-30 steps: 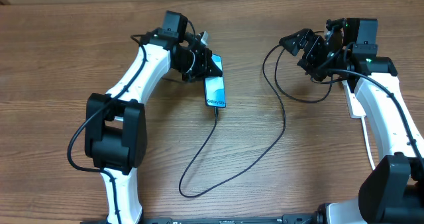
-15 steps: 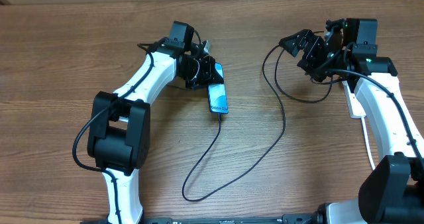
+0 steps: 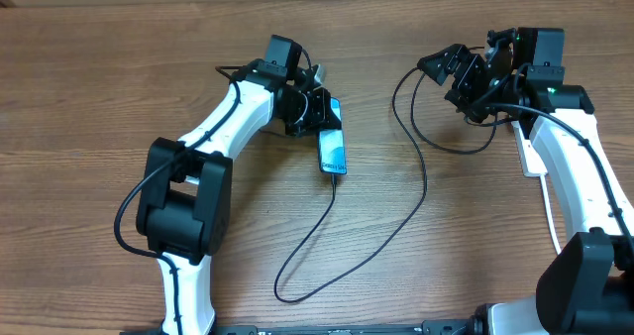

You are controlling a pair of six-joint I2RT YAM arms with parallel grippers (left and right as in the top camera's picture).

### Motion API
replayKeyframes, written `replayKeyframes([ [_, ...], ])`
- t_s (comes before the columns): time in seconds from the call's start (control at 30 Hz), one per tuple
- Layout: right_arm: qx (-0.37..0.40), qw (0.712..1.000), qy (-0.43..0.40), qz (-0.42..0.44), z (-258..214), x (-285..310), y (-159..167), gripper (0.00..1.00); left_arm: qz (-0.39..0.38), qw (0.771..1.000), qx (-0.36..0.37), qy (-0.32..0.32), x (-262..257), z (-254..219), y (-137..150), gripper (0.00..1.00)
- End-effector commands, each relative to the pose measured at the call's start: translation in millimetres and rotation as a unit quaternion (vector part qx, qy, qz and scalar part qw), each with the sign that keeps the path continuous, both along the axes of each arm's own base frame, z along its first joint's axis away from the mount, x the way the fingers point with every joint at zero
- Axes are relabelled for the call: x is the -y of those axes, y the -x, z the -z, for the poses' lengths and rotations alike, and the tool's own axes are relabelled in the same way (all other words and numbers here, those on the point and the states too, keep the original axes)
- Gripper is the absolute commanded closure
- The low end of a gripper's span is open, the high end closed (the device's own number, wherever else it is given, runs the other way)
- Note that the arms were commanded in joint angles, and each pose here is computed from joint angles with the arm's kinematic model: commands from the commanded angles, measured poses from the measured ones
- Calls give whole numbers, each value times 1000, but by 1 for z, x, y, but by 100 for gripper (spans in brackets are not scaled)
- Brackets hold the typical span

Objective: Plug charger to phone and switch on socket
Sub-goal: 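Lower the cabled phone with the left gripper onto the table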

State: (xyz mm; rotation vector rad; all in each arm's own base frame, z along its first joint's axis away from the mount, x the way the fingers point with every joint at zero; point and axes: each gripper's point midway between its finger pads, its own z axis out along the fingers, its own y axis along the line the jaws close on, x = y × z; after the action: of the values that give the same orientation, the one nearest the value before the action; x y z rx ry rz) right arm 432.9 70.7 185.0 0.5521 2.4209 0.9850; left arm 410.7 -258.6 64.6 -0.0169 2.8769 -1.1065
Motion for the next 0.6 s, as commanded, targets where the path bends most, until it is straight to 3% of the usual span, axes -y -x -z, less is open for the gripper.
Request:
replayKeyframes([
  [0.0,22,1000,10,2,-14,4,-1,0,-5,1000,4,-2,3,-6,1,93],
  [0.57,21,1000,13,5,-13,5,-1,0,-6,999,-37,16,13,25,3,96],
])
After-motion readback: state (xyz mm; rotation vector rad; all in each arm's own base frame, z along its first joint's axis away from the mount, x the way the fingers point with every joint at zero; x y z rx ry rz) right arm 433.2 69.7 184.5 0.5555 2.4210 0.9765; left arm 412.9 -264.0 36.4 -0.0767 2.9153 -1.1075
